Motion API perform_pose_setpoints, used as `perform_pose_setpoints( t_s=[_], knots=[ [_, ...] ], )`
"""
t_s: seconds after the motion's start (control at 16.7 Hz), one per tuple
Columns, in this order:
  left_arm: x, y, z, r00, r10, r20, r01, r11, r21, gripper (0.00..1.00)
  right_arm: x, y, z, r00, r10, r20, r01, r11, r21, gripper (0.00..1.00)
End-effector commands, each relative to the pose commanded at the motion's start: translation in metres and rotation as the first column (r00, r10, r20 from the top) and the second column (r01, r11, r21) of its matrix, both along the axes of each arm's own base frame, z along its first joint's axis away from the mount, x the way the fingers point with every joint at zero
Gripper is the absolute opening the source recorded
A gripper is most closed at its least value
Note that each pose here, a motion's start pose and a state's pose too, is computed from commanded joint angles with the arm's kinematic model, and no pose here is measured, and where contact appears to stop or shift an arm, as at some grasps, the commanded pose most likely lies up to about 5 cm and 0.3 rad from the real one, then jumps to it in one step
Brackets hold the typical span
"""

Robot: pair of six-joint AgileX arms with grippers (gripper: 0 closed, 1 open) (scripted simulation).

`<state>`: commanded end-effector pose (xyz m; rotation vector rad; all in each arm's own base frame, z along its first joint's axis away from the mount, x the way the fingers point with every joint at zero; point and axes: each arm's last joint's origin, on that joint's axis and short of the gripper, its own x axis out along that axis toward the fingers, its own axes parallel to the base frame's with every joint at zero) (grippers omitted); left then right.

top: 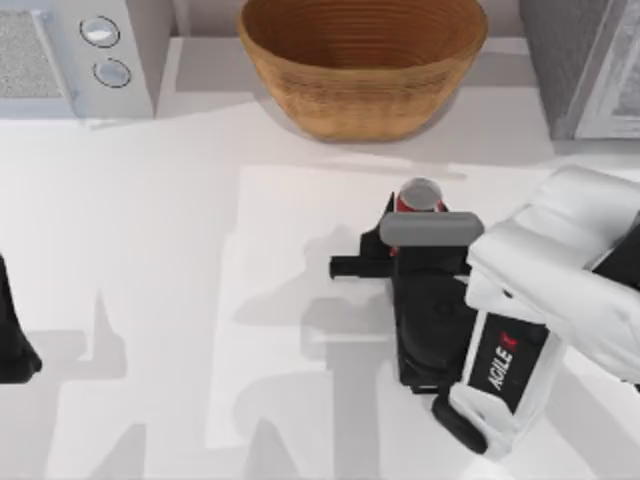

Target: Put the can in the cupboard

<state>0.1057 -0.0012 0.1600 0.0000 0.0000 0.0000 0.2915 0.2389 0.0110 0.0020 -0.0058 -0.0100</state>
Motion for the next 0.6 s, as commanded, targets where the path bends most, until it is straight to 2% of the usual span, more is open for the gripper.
perform_pose_setpoints(
  t_s=[0.6],
  knots=[
    [0.0,0.0,0.0,1.0,0.0,0.0,0.0,1.0,0.0,1.0,0.0011,0.0013,0.0084,1.0,0.0,-0.001,0.0,1.0,-0.002,0.0]
  ],
)
